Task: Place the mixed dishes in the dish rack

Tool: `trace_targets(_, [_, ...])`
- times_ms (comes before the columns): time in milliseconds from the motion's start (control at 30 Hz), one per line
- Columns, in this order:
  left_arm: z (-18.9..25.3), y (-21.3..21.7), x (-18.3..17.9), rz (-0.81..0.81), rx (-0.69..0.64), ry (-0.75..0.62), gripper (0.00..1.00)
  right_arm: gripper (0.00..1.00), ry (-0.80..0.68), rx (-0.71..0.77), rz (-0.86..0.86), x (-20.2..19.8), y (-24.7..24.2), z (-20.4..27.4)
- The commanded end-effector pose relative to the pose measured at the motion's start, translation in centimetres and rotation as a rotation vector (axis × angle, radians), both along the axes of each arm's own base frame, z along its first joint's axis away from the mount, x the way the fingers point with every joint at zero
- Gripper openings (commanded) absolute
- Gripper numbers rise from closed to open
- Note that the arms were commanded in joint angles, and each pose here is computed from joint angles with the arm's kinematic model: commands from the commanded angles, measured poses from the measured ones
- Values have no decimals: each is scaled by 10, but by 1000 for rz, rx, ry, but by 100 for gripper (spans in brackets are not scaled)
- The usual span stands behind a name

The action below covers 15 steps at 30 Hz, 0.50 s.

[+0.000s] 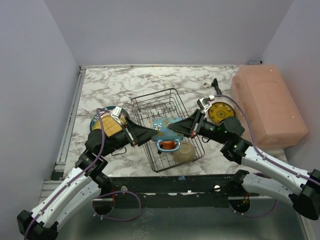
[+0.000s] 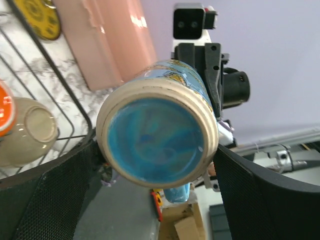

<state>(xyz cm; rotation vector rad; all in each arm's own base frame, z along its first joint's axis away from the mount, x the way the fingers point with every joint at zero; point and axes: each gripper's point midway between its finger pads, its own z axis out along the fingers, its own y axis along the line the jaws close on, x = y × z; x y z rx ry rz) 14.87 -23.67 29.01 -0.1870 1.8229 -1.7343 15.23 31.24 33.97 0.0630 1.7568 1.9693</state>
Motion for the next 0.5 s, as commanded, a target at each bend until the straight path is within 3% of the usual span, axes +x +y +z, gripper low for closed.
trace_targets(0, [21, -9, -16, -140, -127, -13, 99, 0, -140, 229, 103, -28, -12, 65])
trace_targets(267, [13, -1, -13, -73, -19, -83, 99, 0, -121, 220, 90, -27, -13, 55])
trace_targets(467, [16, -15, -17, -188, -77, -17, 99, 0, -153, 264, 155, -34, -9, 60])
